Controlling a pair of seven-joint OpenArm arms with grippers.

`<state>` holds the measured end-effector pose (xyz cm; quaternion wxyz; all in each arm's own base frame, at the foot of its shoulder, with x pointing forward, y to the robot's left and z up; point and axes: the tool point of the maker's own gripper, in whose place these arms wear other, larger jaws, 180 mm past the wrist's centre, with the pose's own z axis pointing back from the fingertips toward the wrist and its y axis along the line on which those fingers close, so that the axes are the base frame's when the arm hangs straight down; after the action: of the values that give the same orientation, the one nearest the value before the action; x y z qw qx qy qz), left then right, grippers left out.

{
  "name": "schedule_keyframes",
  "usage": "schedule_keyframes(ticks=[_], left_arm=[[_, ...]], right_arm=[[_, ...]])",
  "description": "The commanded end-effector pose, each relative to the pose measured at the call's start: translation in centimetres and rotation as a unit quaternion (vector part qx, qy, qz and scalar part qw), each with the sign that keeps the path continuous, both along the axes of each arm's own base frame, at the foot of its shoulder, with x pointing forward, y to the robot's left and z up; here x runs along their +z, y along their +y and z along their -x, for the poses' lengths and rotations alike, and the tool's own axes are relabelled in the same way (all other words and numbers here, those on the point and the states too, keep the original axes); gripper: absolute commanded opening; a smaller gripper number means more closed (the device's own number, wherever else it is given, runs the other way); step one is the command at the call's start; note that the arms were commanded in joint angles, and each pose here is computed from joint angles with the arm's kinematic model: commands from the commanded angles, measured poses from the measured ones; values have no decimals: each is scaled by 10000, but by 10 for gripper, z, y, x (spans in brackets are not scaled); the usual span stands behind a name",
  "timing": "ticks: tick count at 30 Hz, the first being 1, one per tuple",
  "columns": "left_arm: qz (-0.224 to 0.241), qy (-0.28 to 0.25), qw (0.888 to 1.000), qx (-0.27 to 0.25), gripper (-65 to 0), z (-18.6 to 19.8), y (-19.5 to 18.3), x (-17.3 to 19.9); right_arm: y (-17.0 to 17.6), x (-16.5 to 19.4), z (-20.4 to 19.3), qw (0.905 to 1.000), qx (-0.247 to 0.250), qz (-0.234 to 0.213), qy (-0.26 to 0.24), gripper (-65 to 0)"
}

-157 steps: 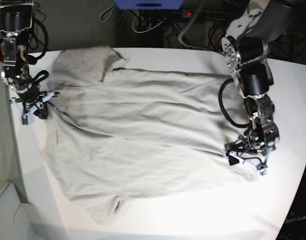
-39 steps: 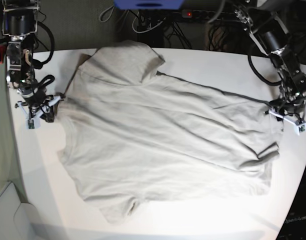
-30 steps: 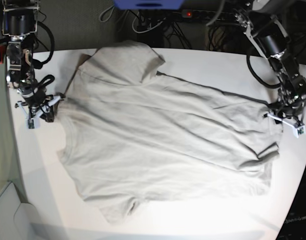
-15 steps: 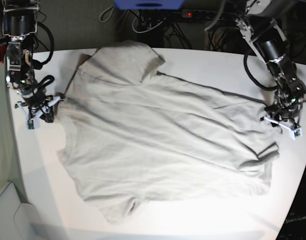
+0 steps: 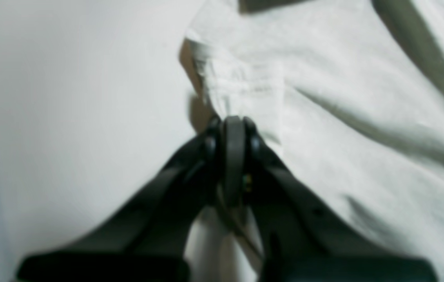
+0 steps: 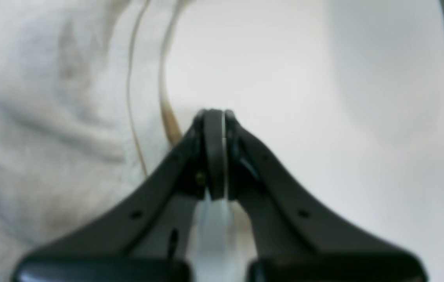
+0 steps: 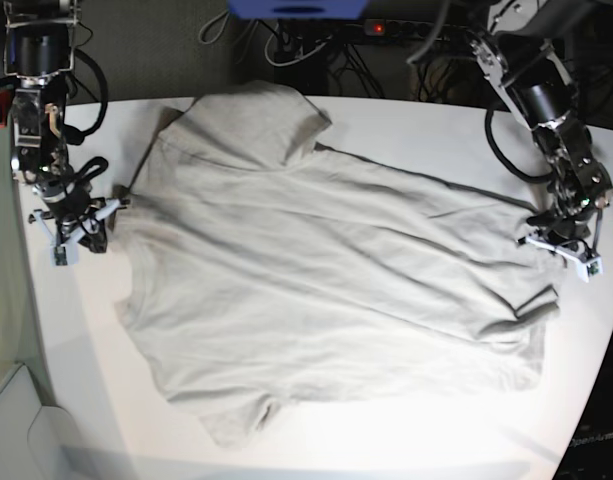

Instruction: Layout the t-shirt on the table in an organized manner, then fold the t-shirt properly

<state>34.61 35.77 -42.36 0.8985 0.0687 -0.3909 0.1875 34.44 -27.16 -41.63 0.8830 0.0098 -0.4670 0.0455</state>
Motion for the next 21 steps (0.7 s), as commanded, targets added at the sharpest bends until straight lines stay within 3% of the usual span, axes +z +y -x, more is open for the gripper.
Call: schedule_keyframes(ticks=[1, 13, 21], left_arm=[[-125, -106, 9999, 45, -650, -6, 9, 13], [-400, -146, 9991, -38, -650, 6, -17, 72], [-643, 225, 9977, 42, -650, 46, -21, 91]], right_arm=[[-7, 16, -10, 9996, -20, 68, -258, -650], [-7, 15, -10, 9996, -21, 60, -258, -650], [-7, 16, -11, 9996, -21, 60, -266, -650]])
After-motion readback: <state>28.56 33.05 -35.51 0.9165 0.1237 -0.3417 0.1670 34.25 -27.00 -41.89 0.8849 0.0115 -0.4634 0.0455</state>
